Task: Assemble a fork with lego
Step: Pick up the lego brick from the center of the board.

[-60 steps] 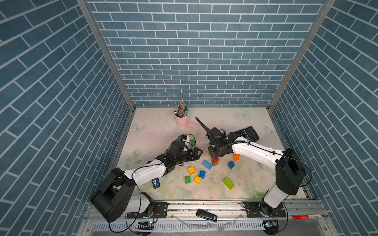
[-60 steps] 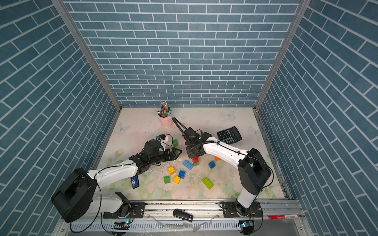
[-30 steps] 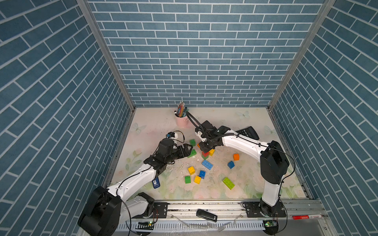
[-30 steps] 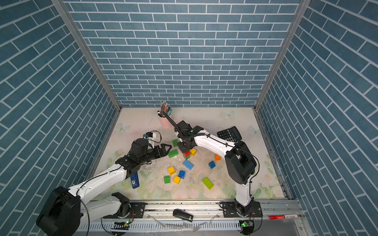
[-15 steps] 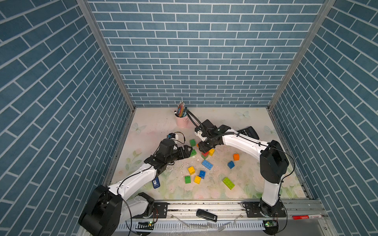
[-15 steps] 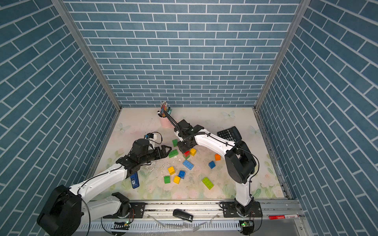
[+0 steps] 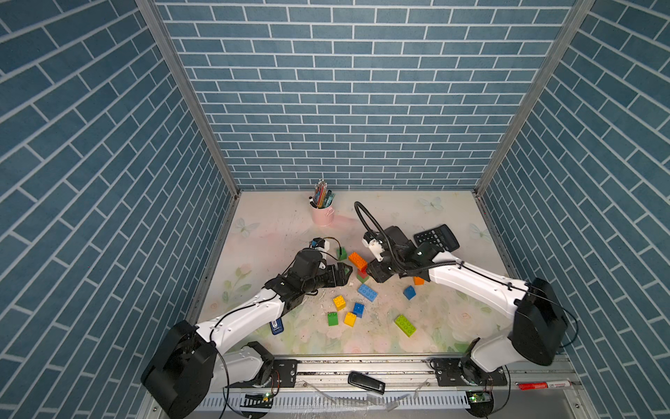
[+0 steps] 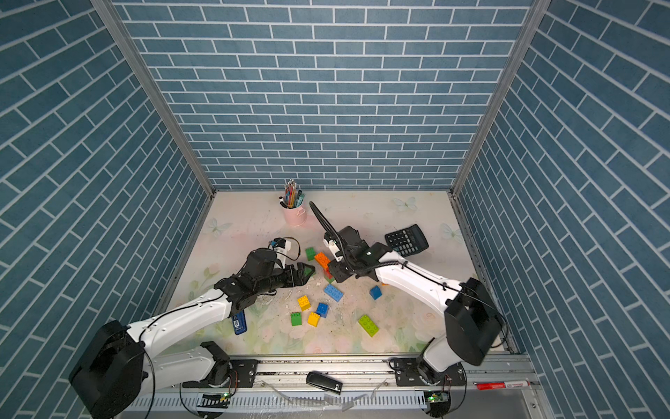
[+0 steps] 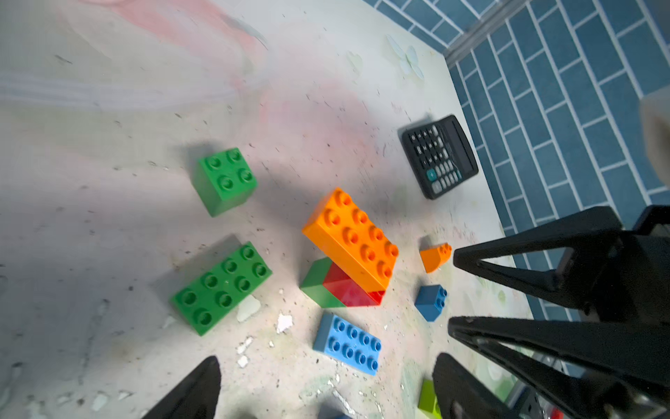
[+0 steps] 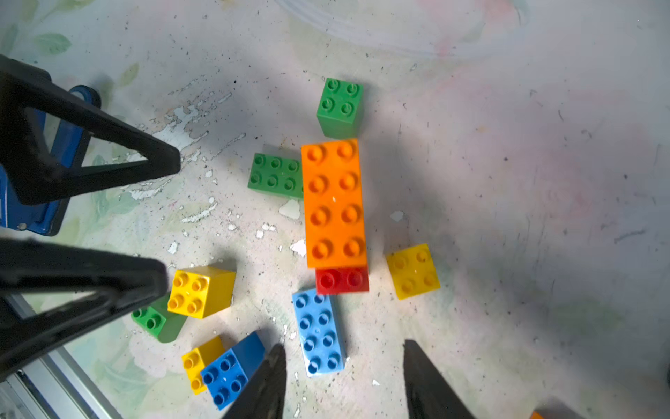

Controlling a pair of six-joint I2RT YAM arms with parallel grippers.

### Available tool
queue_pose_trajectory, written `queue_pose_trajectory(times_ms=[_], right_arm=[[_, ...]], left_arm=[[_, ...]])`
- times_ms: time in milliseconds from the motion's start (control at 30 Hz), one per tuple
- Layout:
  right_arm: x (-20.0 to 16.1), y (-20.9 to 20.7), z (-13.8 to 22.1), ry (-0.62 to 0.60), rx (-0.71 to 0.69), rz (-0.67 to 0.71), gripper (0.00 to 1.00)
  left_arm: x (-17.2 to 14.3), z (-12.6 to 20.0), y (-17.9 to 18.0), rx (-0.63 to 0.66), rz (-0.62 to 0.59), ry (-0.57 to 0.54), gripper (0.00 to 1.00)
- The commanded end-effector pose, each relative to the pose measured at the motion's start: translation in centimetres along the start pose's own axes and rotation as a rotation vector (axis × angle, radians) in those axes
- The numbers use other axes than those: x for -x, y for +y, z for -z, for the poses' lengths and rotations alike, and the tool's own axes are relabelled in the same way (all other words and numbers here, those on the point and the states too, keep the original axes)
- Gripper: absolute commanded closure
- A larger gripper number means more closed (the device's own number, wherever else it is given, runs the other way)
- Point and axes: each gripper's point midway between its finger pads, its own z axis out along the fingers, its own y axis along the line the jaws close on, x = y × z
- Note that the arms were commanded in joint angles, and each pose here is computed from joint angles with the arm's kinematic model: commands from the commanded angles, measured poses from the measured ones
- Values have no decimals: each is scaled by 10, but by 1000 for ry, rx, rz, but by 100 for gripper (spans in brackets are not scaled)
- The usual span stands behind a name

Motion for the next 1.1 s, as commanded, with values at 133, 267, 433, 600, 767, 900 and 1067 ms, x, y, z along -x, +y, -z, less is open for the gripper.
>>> queue_pose_trajectory(times_ms=[133, 267, 433, 600, 767, 900, 1067], right_arm=[[-23, 17, -7, -95, 24, 2, 48], [-33, 28, -24, -73, 51, 67, 48], [-43, 29, -44, -29, 34, 143, 48], [-47, 27, -56, -18, 25, 168, 47], [-48, 25, -67, -26, 16, 170, 47], [-51, 25, -74, -11, 16, 174, 50], [-59, 20, -83, 17, -5, 183, 52]], left_arm=[[-16, -12, 9, 10, 81, -17, 8], [-13, -7, 20, 14, 129, -45, 8], [-5, 6, 33, 37, 159, -82, 8], [-1, 16, 38, 55, 161, -96, 9], [-1, 15, 37, 51, 161, -94, 9], [1, 14, 37, 50, 162, -97, 9], [2, 14, 36, 48, 161, -95, 9]])
